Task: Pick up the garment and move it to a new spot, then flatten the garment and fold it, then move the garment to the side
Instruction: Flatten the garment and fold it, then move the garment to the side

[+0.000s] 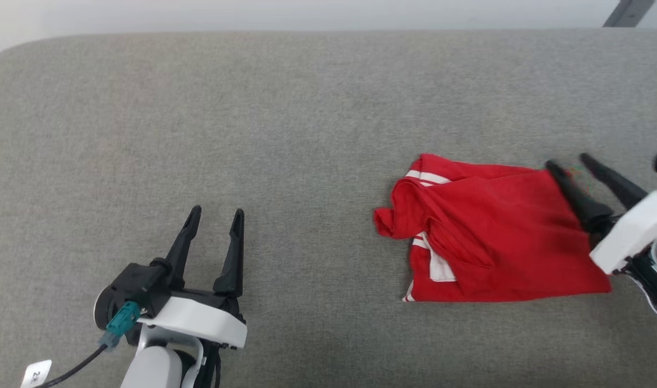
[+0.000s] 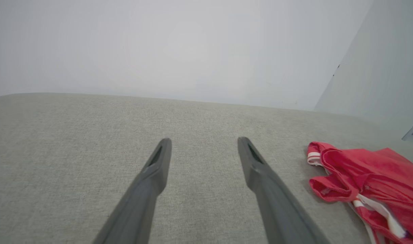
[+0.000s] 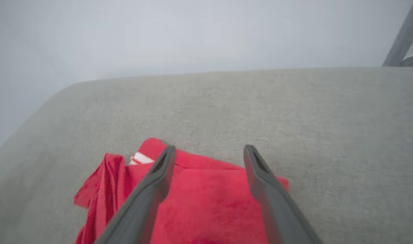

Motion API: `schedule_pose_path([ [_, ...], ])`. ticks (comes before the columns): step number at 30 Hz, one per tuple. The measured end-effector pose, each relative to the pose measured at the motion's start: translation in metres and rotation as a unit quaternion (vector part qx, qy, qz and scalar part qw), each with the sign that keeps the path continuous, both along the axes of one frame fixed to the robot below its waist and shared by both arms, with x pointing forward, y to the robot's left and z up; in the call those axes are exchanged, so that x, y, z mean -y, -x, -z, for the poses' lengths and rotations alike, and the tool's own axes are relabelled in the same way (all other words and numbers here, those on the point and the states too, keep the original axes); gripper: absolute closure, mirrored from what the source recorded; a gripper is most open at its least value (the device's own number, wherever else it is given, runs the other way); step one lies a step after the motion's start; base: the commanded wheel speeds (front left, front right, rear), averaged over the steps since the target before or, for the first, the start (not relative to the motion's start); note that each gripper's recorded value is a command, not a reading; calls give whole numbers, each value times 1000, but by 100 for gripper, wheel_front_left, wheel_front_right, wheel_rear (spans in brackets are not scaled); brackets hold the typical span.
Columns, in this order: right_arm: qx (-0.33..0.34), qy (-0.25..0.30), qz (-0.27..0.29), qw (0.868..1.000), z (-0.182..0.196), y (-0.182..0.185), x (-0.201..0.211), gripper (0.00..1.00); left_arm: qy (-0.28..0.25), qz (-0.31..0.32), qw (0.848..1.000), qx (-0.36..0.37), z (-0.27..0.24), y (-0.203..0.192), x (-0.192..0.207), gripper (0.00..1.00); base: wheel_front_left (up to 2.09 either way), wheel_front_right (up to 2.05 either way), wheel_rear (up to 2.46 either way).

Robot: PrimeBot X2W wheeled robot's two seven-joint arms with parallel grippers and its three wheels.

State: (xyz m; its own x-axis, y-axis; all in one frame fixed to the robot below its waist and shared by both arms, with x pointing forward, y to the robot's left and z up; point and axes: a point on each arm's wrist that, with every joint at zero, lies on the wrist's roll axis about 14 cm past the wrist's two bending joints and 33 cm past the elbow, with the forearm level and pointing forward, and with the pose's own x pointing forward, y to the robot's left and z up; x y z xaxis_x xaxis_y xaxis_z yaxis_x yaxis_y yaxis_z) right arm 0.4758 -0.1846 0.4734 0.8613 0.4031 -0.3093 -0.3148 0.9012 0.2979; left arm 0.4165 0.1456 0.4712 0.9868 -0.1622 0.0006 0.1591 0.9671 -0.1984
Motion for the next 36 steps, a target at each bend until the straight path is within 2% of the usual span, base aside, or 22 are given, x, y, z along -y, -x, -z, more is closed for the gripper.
schedule_pose_path([
  [2, 37, -11, 47, 998, -6, -2, 20, 0, 4, 1, 1000, -3, 1, 2, 2, 0, 0, 0, 0],
  [5, 94, 7, 93, 991, -12, 1, 46, 0, 13, 0, 1000, -6, 1, 4, 2, 0, 0, 0, 0],
  [6, 102, 17, 96, 990, -10, 5, 48, 0, 15, -3, 1000, -6, 1, 6, 0, 0, 0, 0, 0],
  [9, 106, -3, 124, 987, -7, 14, 51, 0, 15, -13, 1000, -4, -1, 10, -6, 0, 0, 0, 0],
  [12, 142, -6, 144, 979, -25, 17, 58, 0, 15, -22, 1000, -3, -3, 17, -12, 0, 0, 0, 0],
  [19, 186, 6, 161, 969, -35, 47, 54, 0, 2, -38, 999, 10, -12, 30, -24, 0, 0, 0, 0],
  [30, 173, 19, 191, 966, -17, 88, 58, 0, -16, -54, 998, 12, -13, 56, -35, 0, 0, 0, 0],
  [36, 162, 22, 207, 965, -10, 95, 67, 0, -16, -67, 998, 6, -10, 64, -40, 0, 0, 0, 0],
])
